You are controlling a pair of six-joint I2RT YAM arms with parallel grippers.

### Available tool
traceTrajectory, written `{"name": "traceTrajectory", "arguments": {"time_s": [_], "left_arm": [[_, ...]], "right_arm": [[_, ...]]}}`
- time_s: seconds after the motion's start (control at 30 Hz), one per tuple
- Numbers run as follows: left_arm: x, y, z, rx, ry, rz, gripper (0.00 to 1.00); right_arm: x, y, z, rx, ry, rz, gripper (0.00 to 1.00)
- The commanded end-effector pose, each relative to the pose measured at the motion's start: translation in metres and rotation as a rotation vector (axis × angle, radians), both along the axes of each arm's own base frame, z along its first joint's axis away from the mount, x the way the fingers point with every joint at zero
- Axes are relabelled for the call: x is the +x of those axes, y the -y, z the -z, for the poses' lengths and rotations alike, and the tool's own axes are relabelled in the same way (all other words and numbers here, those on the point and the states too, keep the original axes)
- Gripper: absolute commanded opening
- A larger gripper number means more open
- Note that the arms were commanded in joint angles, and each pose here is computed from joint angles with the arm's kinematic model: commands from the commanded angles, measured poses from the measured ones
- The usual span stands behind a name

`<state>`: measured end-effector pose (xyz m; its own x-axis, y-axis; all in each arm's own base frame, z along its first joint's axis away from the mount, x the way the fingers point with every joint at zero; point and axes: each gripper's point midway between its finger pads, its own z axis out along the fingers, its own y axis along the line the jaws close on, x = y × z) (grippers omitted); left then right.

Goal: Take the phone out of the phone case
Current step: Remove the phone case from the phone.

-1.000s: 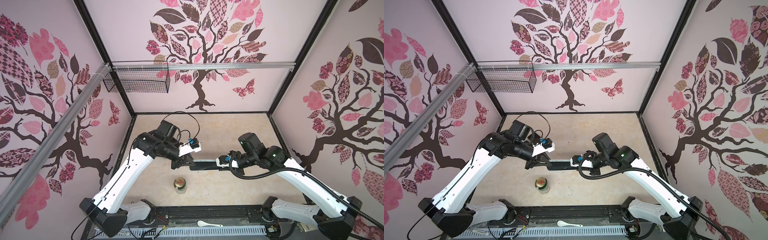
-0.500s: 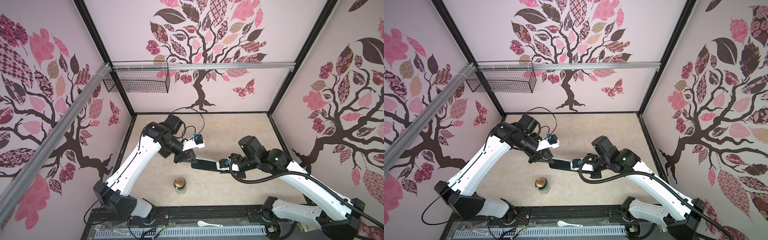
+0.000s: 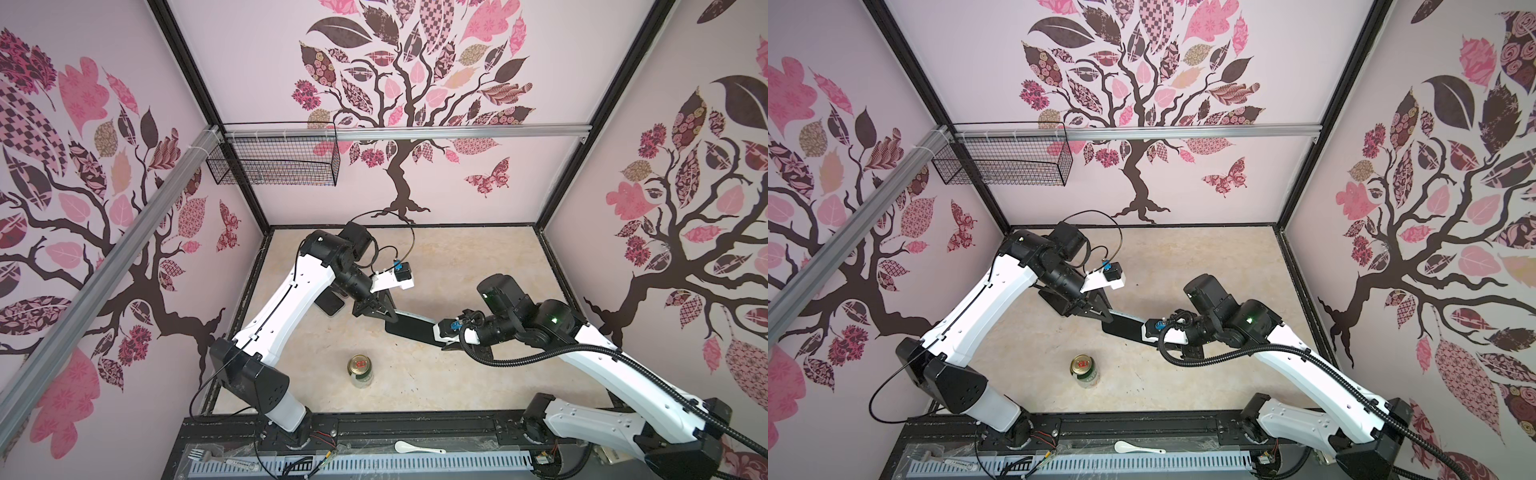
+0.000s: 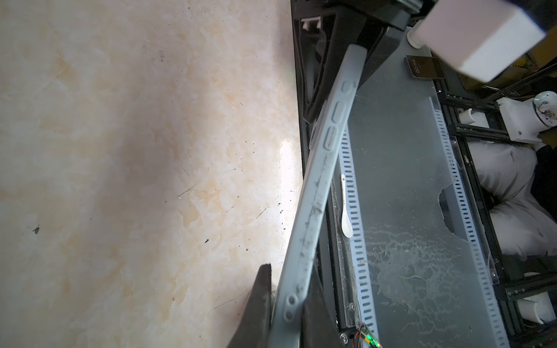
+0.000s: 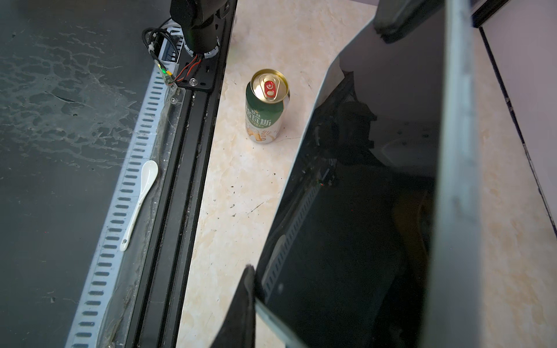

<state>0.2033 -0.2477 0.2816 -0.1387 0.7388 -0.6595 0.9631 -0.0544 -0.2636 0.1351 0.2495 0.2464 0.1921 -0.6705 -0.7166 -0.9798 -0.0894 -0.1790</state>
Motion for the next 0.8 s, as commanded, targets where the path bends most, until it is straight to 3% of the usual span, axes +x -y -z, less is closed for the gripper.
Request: {"name": "traceTrajectory", "arguments": {"time_s": [0.0,0.4,0.77], "left_arm": [[0.071,0.022,0.003,-0.043,0.098,-0.141,0.0],[0.068,0.03,0.008,-0.074,0.044,-0.089,0.0],[0.034,0.033,-0.003,-0.149,-0.027,0.029,0.0]], "right_arm": [[-0.053,-0.045,-0.08,0.349,0.12,-0.373,0.05],[-0.047,-0.053,-0.086,0.355,0.152,-0.379,0.02],[-0.013,-0.057,-0.104,0.392,0.371,-0.247,0.0]]}}
